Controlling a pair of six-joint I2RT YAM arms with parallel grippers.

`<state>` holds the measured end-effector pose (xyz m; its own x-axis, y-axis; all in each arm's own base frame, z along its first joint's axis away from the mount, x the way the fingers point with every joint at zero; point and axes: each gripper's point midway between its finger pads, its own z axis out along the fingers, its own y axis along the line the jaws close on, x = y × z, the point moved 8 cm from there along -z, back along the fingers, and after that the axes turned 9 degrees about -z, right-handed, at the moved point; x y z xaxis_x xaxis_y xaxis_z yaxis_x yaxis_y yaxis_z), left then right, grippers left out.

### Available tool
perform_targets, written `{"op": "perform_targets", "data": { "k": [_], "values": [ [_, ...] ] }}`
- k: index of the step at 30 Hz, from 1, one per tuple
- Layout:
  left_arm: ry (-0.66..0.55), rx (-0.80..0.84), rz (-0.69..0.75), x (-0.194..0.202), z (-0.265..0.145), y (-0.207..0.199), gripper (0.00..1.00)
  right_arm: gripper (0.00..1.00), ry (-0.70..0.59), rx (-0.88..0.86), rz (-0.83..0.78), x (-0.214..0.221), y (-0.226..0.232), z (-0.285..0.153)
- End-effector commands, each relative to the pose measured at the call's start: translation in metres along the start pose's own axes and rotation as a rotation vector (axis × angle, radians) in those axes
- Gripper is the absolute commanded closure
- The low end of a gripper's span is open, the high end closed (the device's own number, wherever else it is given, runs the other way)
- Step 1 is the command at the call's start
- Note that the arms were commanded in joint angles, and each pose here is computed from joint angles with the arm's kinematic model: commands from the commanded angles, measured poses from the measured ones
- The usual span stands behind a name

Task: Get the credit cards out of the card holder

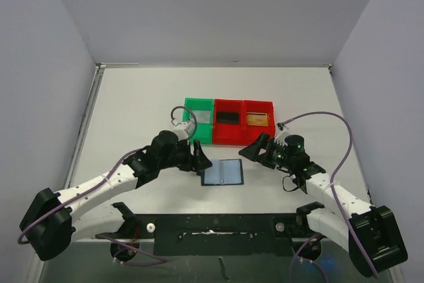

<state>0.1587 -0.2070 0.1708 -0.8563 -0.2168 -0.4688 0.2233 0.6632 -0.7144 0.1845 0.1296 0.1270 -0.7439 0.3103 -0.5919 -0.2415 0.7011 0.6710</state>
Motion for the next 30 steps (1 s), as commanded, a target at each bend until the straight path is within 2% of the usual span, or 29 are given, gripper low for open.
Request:
{"op": "perform_targets", "data": {
  "k": [1, 8, 12, 17, 21, 28, 30],
  "values": [
    [-0.06, 0.045, 0.018, -0.011, 0.012, -0.038, 0.41, 0.0, 0.051, -0.075, -0.043, -0.007, 0.027, 0.003],
    [0.016, 0.01, -0.046, 0.007, 0.032, -0.028, 0.42, 0.1, 0.193, -0.028, -0.094, 0.009, 0.037, 0.016],
    [0.041, -0.047, -0.072, 0.016, 0.042, -0.013, 0.42, 0.26, 0.258, -0.014, -0.076, 0.012, 0.037, 0.027],
    [0.079, -0.071, -0.085, 0.026, 0.054, -0.002, 0.45, 0.4, 0.313, 0.062, -0.063, 0.016, 0.028, 0.035],
    [0.084, -0.126, -0.07, 0.028, 0.059, 0.007, 0.47, 0.46, 0.348, 0.063, -0.055, 0.02, 0.025, 0.04],
    [0.116, -0.192, -0.067, 0.04, 0.07, 0.027, 0.51, 0.47, 0.398, 0.113, -0.036, 0.027, 0.016, 0.048],
    [0.123, -0.208, -0.07, 0.044, 0.071, 0.033, 0.54, 0.51, 0.409, 0.125, -0.036, 0.028, 0.014, 0.051]
  ]
}}
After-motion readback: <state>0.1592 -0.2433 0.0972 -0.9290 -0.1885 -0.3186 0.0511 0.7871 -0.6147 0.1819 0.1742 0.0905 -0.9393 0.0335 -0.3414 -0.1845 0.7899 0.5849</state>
